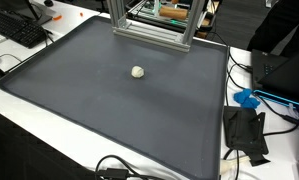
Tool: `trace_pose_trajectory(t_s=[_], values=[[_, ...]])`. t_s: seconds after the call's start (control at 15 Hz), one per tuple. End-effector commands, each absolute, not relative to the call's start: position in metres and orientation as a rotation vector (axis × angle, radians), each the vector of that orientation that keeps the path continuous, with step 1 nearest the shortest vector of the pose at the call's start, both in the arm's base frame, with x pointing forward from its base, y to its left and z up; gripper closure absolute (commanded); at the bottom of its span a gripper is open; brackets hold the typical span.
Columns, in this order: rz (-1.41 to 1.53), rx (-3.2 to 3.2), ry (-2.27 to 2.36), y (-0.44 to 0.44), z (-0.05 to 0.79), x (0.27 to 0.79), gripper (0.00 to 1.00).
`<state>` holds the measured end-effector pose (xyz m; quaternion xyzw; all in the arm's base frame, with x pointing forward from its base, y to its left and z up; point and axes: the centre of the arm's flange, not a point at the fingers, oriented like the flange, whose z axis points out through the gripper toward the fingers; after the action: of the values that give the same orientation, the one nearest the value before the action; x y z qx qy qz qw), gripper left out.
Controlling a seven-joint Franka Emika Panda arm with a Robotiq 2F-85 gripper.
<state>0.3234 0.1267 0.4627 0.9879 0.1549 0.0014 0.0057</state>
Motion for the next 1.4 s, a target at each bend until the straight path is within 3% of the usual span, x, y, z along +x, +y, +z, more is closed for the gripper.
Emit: trace_pose_trajectory(t_s=[0.0,0.6,0.73,0.87,0.93,1.27,1.33], values=[[-0.04,3.07,0.48,0.123,0.446,0.319,0.0],[-0.036,3.087,0.412,0.126,0.452,0.316,0.05],[-0.036,3.086,0.401,0.125,0.452,0.316,0.12],[-0.032,3.089,0.391,0.126,0.454,0.315,0.23],[-0.033,3.088,0.392,0.125,0.455,0.315,0.37],[-0.027,3.095,0.4,0.134,0.458,0.313,0.74],[-0.026,3.092,0.399,0.133,0.458,0.313,0.76]])
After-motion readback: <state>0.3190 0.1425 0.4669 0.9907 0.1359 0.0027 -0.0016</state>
